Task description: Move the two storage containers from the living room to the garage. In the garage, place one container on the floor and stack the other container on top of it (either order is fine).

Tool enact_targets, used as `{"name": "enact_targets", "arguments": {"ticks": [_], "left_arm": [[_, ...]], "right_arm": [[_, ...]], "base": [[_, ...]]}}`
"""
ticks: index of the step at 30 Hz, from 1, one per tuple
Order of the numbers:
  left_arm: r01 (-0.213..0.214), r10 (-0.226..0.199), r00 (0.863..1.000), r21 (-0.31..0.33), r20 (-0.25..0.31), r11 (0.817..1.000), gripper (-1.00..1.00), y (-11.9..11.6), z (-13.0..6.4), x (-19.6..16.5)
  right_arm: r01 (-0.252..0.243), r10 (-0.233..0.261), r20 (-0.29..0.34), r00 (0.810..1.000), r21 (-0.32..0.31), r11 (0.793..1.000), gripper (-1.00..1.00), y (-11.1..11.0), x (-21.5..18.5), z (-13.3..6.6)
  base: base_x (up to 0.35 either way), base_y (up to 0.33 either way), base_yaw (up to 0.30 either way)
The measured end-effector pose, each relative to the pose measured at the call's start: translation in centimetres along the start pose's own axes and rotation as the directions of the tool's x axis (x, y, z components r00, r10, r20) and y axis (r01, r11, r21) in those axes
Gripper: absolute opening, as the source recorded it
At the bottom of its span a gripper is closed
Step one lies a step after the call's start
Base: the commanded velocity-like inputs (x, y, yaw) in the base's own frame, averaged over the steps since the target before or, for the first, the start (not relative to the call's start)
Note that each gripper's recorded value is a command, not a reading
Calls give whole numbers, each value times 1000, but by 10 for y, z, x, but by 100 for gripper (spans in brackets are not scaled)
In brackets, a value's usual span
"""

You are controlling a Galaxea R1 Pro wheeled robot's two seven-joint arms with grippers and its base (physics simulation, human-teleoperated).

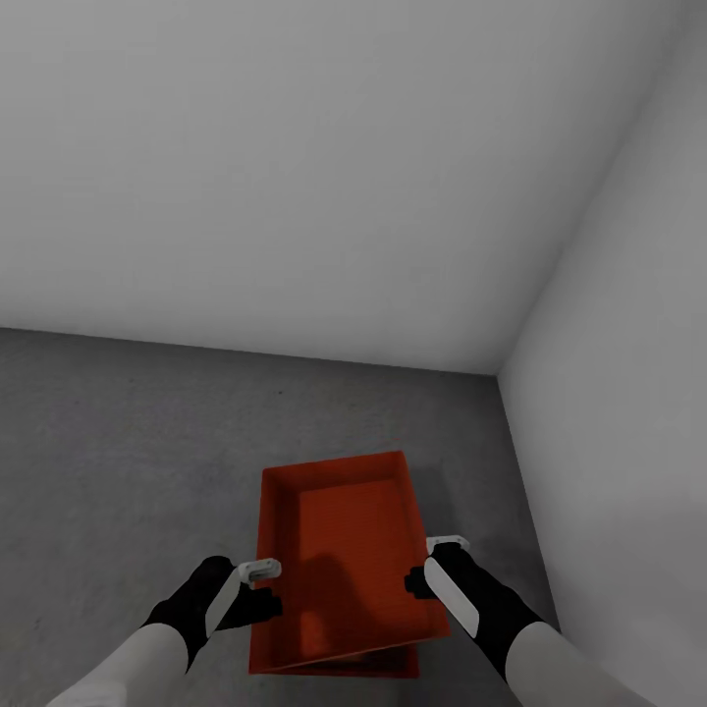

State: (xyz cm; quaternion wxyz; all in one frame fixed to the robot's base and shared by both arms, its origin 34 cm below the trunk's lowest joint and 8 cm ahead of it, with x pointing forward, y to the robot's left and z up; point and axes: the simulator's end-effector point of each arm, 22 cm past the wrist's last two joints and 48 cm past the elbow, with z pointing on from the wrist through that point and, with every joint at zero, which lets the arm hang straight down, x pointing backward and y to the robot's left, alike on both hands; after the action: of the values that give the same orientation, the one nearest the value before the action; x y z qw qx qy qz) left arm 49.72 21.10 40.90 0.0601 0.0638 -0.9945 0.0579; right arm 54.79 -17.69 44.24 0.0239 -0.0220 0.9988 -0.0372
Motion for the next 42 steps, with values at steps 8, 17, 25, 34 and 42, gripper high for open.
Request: {"name": "enact_targets", "arguments": {"ticks": [8,17,25,34,42], "left_arm": [[1,-1,1000,1,0,1000,100,0,0,0],[1,-1,1000,1,0,1000,100,0,0,0],[1,-1,1000,0,0,1000,100,0,0,0],[1,-1,1000,0,0,1000,100,-2,-16,1],[1,-1,1000,0,0,1000,100,-4,-30,2]], "right_arm": [[0,0,0,1000,0,1000,100,0,0,0],[0,0,0,1000,0,1000,100,0,0,0],[0,0,0,1000,0,1000,100,0,0,0],[0,0,0,1000,0,1000,100,-1,-2,-16],[0,0,0,1000,0,1000,100,-2,-3,-30]], "base": [[0,0,0],[0,0,0],[0,0,0],[0,0,0],[0,0,0]]}}
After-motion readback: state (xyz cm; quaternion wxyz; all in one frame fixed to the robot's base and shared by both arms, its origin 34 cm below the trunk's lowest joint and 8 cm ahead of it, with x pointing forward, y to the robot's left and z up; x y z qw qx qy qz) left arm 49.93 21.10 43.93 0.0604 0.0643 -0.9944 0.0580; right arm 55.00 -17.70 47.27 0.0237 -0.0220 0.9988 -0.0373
